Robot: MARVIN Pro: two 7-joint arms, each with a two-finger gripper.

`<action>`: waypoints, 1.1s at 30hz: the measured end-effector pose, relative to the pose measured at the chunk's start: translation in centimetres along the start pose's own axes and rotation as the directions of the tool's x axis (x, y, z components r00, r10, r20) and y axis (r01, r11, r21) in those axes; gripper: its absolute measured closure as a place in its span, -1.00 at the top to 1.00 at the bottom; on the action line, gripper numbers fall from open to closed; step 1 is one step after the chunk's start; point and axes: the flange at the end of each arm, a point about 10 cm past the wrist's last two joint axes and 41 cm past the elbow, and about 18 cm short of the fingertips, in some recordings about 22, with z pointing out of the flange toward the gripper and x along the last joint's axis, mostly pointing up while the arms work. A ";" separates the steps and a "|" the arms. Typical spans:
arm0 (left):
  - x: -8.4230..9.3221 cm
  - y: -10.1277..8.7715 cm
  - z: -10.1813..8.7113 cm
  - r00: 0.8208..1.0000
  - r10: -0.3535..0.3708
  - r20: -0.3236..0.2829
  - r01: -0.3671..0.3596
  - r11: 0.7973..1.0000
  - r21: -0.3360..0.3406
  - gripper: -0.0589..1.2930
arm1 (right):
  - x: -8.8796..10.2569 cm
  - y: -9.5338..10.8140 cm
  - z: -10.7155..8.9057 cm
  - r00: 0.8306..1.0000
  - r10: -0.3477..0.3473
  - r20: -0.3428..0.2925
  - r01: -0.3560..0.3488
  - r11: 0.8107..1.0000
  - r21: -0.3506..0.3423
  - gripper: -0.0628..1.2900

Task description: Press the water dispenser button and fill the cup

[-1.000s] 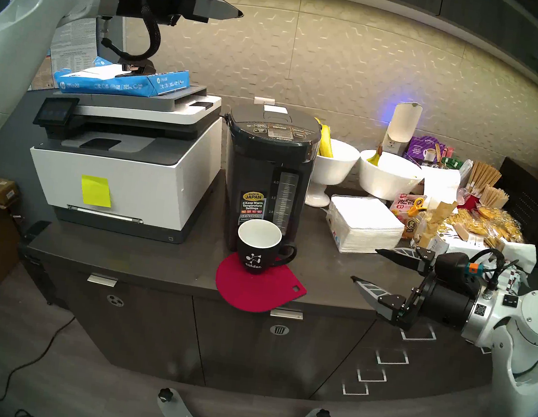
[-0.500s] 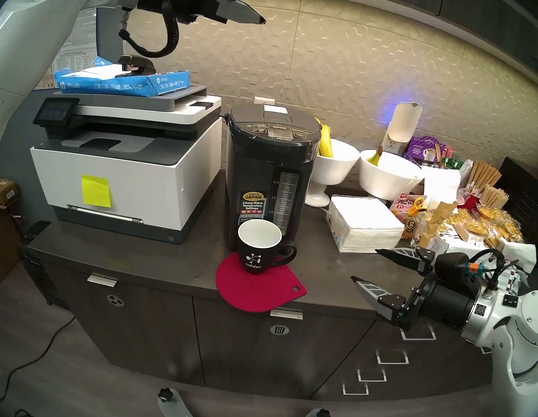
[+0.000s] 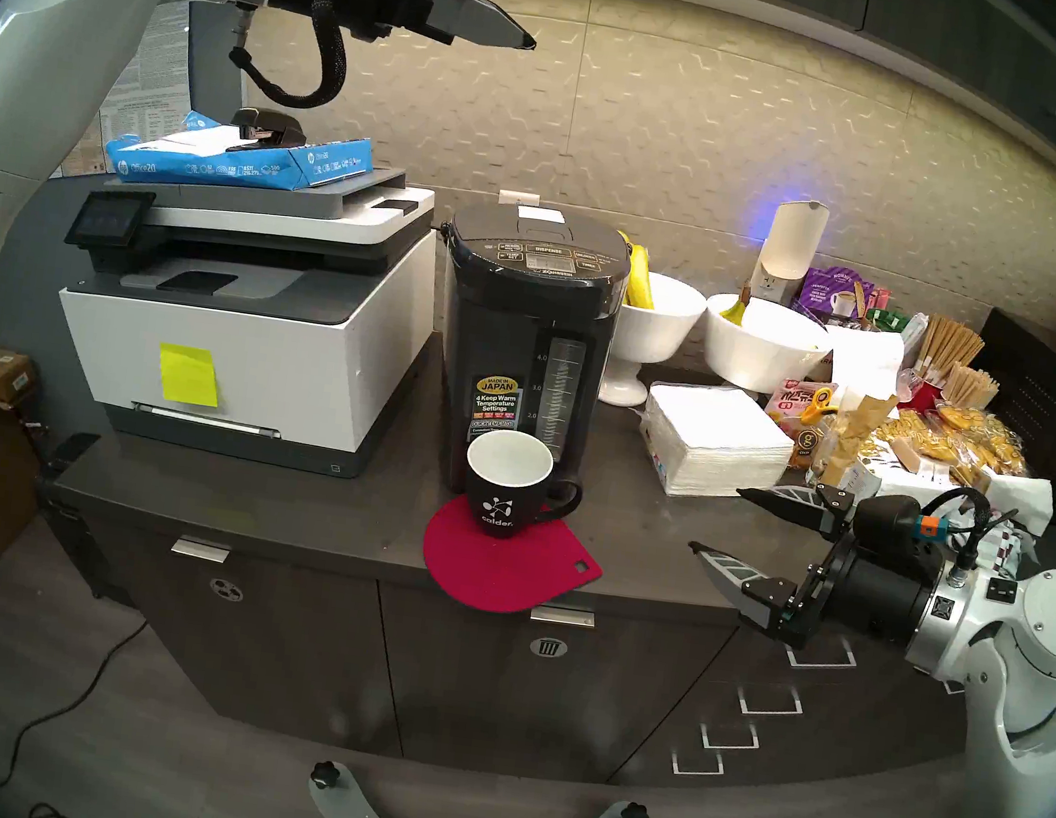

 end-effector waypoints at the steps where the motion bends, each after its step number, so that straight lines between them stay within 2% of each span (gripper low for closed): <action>1: -0.1 0.0 0.0 1.000 -0.001 0.000 0.001 1.000 -0.001 -0.94 | 0.0 0.0 0.0 1.000 0.000 0.000 0.000 1.000 0.000 0.93; 18: -3.6 -1.7 2.9 0.998 -0.052 0.025 0.052 0.999 0.016 -0.94 | 0.0 0.0 0.0 1.000 0.000 0.000 0.000 1.000 0.000 0.93; 23: -4.1 -1.4 3.5 0.998 -0.050 0.042 0.051 0.999 -0.019 -0.94 | 0.0 0.0 0.0 1.000 0.000 0.000 0.000 1.000 0.000 0.93; 33: -4.6 -0.9 3.0 0.997 -0.034 0.068 0.038 0.998 -0.048 -0.94 | 0.0 0.0 0.0 1.000 0.000 0.000 0.000 1.000 0.000 0.93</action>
